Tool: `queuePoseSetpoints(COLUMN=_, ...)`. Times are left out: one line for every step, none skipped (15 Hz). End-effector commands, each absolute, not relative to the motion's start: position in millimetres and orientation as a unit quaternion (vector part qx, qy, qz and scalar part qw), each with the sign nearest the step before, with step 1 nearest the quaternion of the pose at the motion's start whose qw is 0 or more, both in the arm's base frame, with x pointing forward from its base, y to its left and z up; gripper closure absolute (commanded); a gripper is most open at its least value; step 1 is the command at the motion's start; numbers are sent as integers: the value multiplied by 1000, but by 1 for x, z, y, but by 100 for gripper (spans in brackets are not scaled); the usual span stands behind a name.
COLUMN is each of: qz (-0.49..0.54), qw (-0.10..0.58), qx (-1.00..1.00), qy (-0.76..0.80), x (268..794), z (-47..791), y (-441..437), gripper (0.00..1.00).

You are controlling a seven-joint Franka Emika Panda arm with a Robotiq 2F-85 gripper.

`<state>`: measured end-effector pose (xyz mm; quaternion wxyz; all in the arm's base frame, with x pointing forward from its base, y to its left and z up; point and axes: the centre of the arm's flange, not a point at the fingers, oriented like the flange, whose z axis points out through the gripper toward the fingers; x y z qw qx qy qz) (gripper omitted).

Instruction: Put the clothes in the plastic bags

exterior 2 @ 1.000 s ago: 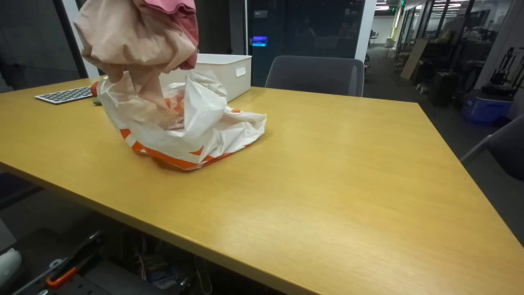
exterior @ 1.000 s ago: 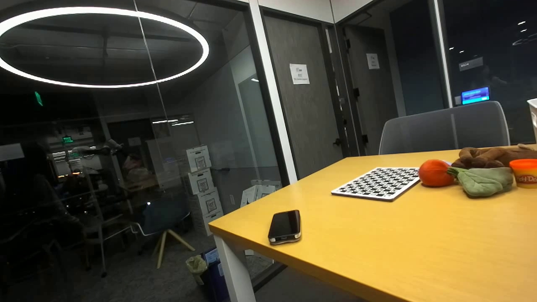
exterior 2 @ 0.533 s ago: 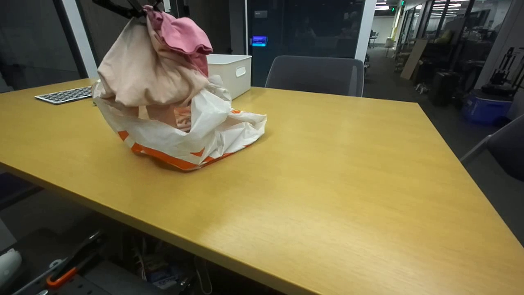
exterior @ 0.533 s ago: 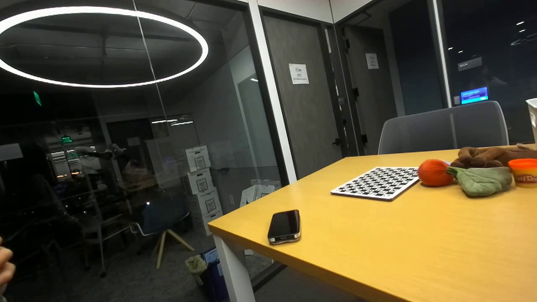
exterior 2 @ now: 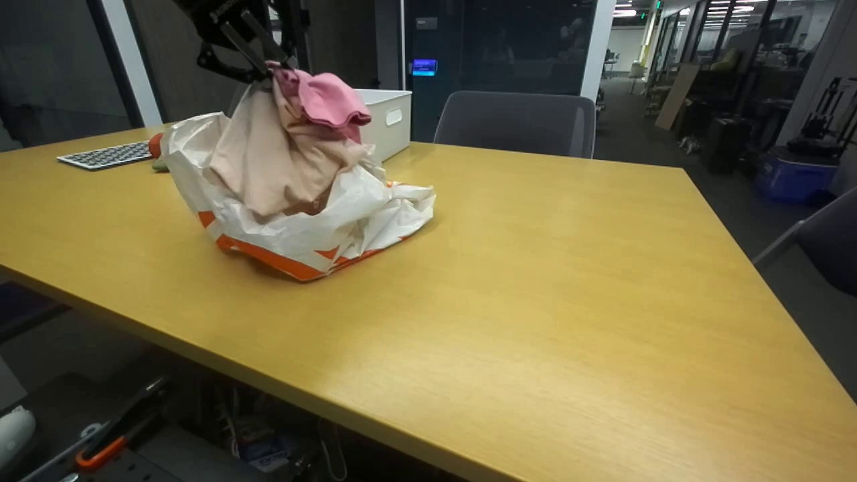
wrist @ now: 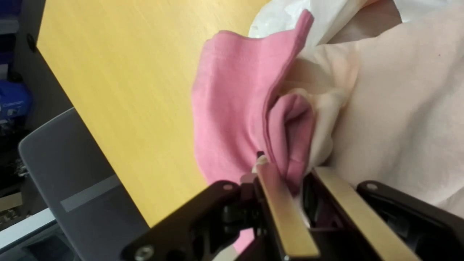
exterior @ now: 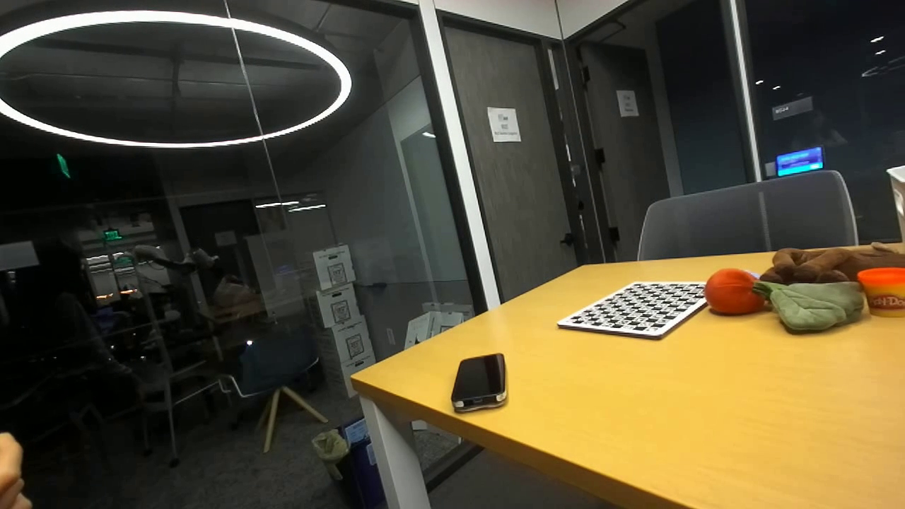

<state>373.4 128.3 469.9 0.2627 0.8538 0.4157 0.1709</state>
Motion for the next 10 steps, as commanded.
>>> queuePoseSetpoints(qz=152, qw=242, qx=855, qy=433, x=387, z=450, y=139, gripper=87)
queuePoseSetpoints(qz=143, qw=240, qx=857, qy=432, x=386, z=448, y=140, gripper=86)
queuePoseSetpoints(qz=128, qw=225, qx=861, qy=438, x=383, z=447, y=142, gripper=86)
queuePoseSetpoints(qz=120, qw=212, qx=862, qy=444, x=381, z=446, y=144, gripper=85)
queuePoseSetpoints(qz=105, qw=189, qx=864, qy=455, x=381, z=444, y=147, gripper=85)
queuePoseSetpoints(qz=86, qw=155, qx=866, qy=468, x=383, z=441, y=150, gripper=85)
queuePoseSetpoints(qz=80, qw=131, qx=864, qy=479, x=384, z=436, y=153, gripper=86)
queuePoseSetpoints(qz=72, qw=106, qx=862, qy=491, x=384, z=434, y=157, gripper=86)
queuePoseSetpoints(qz=63, qw=81, qx=860, qy=500, x=387, z=430, y=158, gripper=86)
queuePoseSetpoints(qz=51, qw=57, qx=858, qy=508, x=391, z=425, y=160, gripper=87)
